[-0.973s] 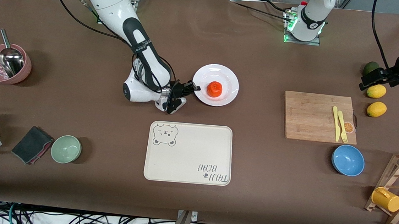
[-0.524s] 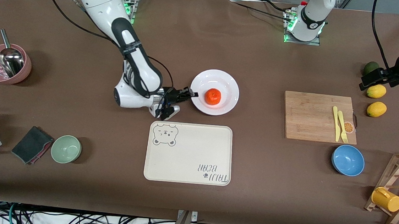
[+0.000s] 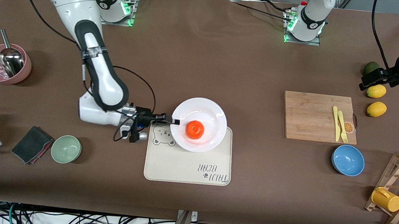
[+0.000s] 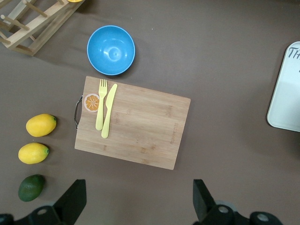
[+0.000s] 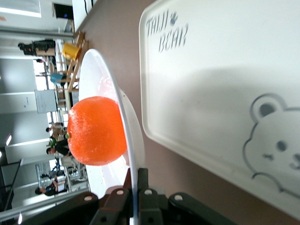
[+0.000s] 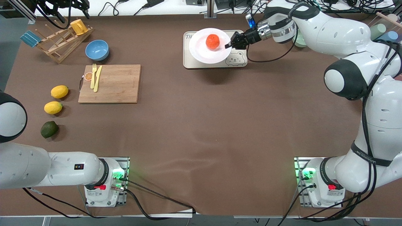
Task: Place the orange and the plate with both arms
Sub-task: 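Lift the plate with the right gripper and move it over the bear tray, then lower the plate onto the bear tray and open the right gripper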
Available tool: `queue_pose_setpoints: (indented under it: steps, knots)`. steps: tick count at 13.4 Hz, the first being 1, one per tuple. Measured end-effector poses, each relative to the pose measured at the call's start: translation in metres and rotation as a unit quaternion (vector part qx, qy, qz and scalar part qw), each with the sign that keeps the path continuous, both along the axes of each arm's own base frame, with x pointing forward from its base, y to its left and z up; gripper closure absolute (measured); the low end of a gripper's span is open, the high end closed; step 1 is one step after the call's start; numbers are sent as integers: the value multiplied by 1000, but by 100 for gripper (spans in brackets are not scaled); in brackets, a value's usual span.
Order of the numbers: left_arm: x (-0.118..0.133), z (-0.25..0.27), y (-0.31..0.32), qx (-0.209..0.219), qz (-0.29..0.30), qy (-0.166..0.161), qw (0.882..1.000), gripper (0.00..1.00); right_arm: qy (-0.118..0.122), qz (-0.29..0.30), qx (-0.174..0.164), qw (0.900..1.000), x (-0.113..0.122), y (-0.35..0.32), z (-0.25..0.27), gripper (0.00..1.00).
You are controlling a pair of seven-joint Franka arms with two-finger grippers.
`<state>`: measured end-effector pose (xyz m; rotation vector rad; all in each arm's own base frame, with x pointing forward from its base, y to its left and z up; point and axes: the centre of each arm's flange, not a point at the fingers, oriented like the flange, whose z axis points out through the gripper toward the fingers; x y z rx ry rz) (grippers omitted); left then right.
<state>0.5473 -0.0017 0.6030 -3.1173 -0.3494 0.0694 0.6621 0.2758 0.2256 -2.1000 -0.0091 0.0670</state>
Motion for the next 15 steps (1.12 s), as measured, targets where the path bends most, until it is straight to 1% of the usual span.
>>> queue_pose_setpoints:
  steps: [2,5,9,15]
  knots:
    - [0,0,0,0,0,0,1000,0,1,-19,-1,1000,18,-11,-10,96]
    - [0,0,0,0,0,0,1000,0,-8,-45,-14,999,35,-11,-31,96]
    - [0,0,0,0,0,0,1000,0,-5,-56,-25,998,42,-10,-66,96]
    - [0,0,0,0,0,0,1000,0,1,-53,-34,998,35,1,-87,96]
